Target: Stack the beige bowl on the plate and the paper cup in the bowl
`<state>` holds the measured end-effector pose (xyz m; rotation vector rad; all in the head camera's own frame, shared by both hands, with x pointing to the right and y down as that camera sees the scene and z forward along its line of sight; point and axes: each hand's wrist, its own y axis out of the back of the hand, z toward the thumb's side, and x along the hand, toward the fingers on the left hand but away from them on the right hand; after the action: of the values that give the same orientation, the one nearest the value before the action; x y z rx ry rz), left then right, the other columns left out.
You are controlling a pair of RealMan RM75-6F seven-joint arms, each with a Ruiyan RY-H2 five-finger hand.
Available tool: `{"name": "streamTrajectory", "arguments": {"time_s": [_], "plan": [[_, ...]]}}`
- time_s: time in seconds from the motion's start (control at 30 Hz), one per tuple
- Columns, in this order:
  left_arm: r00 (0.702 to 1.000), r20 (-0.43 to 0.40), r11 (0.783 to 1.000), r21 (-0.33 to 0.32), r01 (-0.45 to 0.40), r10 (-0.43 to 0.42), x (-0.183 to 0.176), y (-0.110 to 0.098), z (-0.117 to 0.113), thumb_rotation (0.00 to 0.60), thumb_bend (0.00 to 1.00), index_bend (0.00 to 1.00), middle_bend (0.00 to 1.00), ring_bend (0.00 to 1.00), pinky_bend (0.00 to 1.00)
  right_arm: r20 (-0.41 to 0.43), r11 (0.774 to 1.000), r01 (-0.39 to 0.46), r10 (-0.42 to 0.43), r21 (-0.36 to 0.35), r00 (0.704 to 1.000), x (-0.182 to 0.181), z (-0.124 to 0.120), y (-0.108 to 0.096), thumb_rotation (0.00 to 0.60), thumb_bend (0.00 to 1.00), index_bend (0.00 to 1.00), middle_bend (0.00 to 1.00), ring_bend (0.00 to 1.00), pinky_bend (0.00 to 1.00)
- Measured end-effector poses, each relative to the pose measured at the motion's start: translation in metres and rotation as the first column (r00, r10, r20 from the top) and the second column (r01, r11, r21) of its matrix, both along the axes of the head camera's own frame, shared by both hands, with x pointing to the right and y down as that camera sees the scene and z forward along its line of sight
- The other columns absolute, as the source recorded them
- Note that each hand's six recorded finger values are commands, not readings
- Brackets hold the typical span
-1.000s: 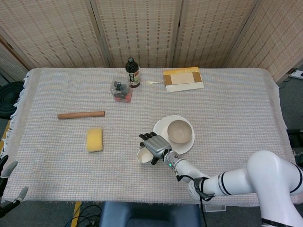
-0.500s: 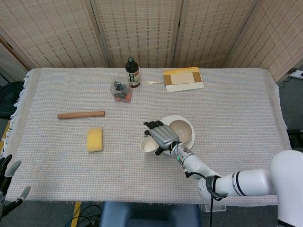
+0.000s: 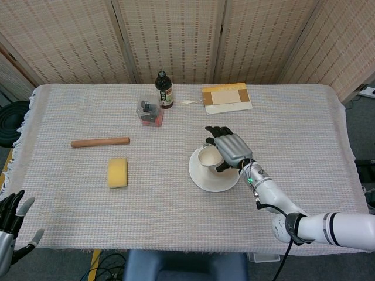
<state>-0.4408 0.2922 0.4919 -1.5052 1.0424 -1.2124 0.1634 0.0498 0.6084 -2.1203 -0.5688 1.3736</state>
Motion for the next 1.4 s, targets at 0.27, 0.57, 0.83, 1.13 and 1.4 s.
{"name": "streamTrajectory", "arguments": {"time_s": [0.27, 0.57, 0.83, 1.13, 1.4], "plan": [[1.000, 0.014, 1.000, -0.015, -0.014, 0.014, 0.005, 0.000, 0.006, 0.600, 0.31, 0.12, 0.01, 0.01, 0.15, -0.057, 0.999, -0.034, 0.033, -0.022, 0.998, 0.037, 0.017, -0.001, 0.600, 0.31, 0.41, 0.02, 0.00, 0.00], [1.000, 0.010, 1.000, -0.007, -0.011, 0.011, 0.004, 0.000, 0.004, 0.600, 0.31, 0.12, 0.01, 0.01, 0.15, -0.083, 0.998, -0.049, 0.045, -0.048, 0.996, 0.057, 0.035, 0.005, 0.600, 0.31, 0.41, 0.02, 0.00, 0.00], [1.000, 0.004, 1.000, -0.003, -0.010, 0.010, 0.003, 0.000, 0.002, 0.600, 0.31, 0.12, 0.01, 0.01, 0.15, -0.088, 0.996, -0.046, 0.039, -0.081, 0.995, 0.057, 0.056, 0.012, 0.600, 0.31, 0.41, 0.02, 0.00, 0.00], [1.000, -0.004, 1.000, 0.018, 0.003, -0.003, -0.001, -0.001, -0.005, 0.600, 0.31, 0.12, 0.01, 0.01, 0.15, -0.099, 0.994, -0.033, 0.023, -0.101, 0.995, 0.052, 0.079, 0.019, 0.600, 0.31, 0.41, 0.02, 0.00, 0.00], [1.000, -0.006, 1.000, 0.019, 0.008, -0.007, -0.003, -0.001, -0.005, 0.600, 0.31, 0.12, 0.01, 0.01, 0.15, -0.089, 0.995, -0.034, 0.026, -0.090, 0.996, 0.047, 0.084, 0.018, 0.600, 0.31, 0.41, 0.02, 0.00, 0.00]]}}
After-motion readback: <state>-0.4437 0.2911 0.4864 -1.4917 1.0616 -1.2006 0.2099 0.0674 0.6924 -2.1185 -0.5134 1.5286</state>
